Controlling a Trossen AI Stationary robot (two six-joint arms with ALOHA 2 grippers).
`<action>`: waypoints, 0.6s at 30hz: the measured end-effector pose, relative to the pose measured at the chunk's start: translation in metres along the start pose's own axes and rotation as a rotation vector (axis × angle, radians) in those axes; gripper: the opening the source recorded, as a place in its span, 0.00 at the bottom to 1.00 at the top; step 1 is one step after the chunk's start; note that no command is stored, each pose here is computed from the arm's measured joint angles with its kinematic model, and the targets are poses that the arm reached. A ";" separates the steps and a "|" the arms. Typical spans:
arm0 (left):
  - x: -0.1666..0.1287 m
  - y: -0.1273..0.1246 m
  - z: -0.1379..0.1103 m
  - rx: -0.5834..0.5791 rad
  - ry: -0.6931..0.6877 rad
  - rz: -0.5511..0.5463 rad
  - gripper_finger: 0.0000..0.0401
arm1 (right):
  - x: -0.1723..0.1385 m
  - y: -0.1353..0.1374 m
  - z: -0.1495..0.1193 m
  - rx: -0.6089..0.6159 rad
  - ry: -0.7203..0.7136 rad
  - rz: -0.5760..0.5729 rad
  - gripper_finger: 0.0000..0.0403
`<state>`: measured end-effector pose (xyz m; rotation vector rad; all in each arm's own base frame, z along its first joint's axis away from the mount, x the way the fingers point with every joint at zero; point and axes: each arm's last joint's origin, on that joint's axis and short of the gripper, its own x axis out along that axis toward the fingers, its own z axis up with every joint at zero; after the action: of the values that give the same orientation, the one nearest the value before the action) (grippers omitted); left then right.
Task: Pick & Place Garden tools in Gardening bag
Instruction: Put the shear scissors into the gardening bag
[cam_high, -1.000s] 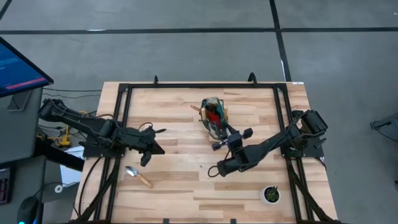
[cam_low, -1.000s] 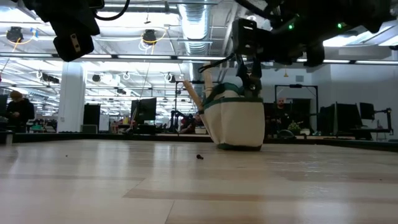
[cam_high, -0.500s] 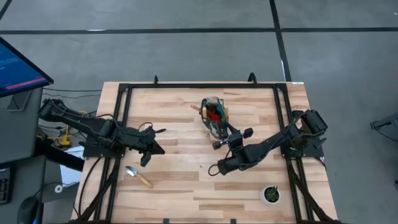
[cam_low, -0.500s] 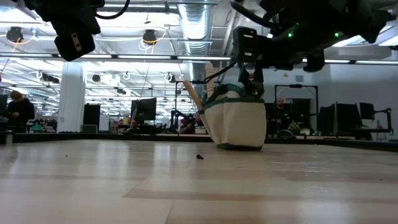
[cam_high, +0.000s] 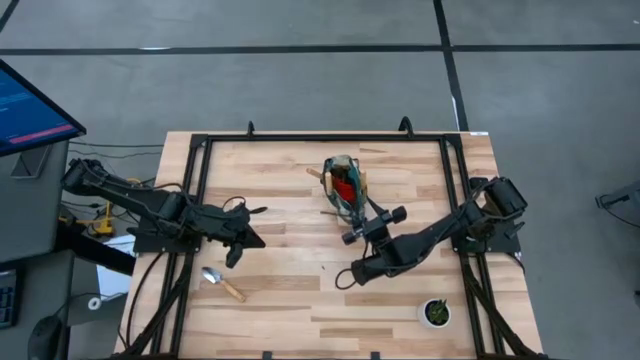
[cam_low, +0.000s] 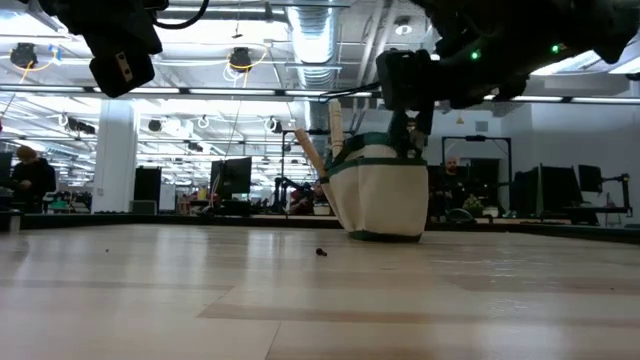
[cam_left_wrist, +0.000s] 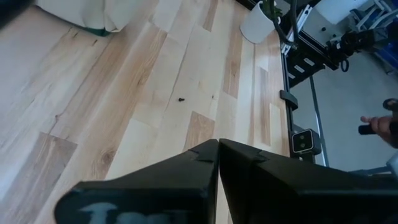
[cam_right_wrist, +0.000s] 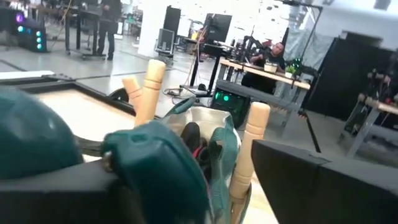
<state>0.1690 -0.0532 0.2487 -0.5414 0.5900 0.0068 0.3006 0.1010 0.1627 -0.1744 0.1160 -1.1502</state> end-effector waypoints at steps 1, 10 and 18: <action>0.000 0.000 0.000 0.003 0.000 0.000 0.00 | -0.002 0.001 0.001 -0.016 -0.001 0.005 0.46; 0.000 0.000 0.000 0.005 0.000 0.000 0.00 | -0.012 0.009 0.019 -0.090 0.009 0.049 0.61; 0.000 0.000 0.000 0.005 0.000 0.000 0.00 | 0.012 0.005 0.014 -0.063 0.138 0.058 0.62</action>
<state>0.1689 -0.0532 0.2487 -0.5364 0.5903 0.0052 0.3128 0.0928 0.1752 -0.1466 0.2783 -1.1006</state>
